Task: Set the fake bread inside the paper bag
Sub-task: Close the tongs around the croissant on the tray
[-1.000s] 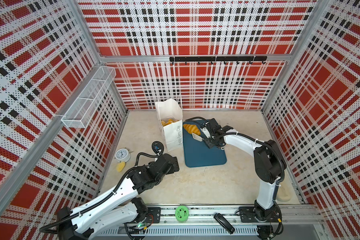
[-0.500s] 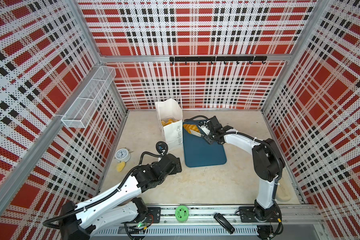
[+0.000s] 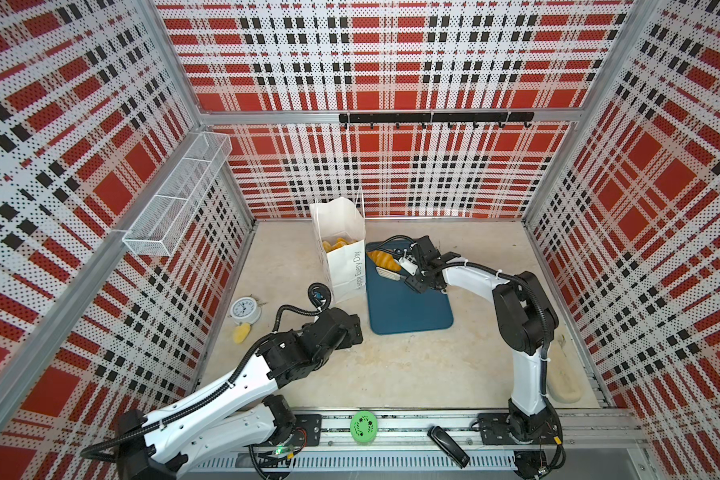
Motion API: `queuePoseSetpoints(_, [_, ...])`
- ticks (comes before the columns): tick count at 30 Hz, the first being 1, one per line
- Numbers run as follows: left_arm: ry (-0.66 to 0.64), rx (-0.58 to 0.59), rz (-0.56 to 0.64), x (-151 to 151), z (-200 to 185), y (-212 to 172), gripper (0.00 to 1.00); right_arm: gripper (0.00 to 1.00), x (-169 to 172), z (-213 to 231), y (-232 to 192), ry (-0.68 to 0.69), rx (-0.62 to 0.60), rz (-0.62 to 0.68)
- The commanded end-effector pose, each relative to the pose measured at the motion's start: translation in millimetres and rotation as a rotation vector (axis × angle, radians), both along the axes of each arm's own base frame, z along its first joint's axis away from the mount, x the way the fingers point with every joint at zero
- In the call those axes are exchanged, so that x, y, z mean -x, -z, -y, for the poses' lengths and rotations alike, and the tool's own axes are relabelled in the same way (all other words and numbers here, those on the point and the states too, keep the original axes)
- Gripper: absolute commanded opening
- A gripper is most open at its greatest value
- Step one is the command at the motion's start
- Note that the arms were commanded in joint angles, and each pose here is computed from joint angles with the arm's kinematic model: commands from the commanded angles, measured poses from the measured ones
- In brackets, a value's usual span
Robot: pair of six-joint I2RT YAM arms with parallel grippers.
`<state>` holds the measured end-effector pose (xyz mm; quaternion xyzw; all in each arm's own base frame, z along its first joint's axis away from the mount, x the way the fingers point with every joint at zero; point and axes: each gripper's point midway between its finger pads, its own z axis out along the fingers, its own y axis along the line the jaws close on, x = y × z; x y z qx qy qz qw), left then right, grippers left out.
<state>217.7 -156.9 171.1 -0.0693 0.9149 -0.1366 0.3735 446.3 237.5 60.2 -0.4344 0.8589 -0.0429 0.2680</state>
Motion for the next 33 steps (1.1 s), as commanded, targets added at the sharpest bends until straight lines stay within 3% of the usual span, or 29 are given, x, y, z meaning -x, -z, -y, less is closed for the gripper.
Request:
queuePoseSetpoints(1, [0.001, 0.027, 0.015, -2.9, 6.2, -9.3, 1.0, 0.65, -17.3, -11.5, -13.0, -0.021, -0.033, 0.049])
queuePoseSetpoints(7, [0.002, 0.025, 0.021, -4.0, 6.3, -11.6, 0.99, 0.63, -18.3, -14.3, -10.5, -0.022, -0.039, 0.034])
queuePoseSetpoints(16, [0.006, 0.019, 0.025, -6.1, 8.2, -14.4, 0.99, 0.51, -11.9, -5.0, -5.4, -0.015, 0.014, -0.008])
queuePoseSetpoints(33, [0.037, 0.008, 0.057, -10.3, 13.4, -28.9, 0.99, 0.38, 19.0, 9.3, -24.1, 0.047, -0.053, -0.04])
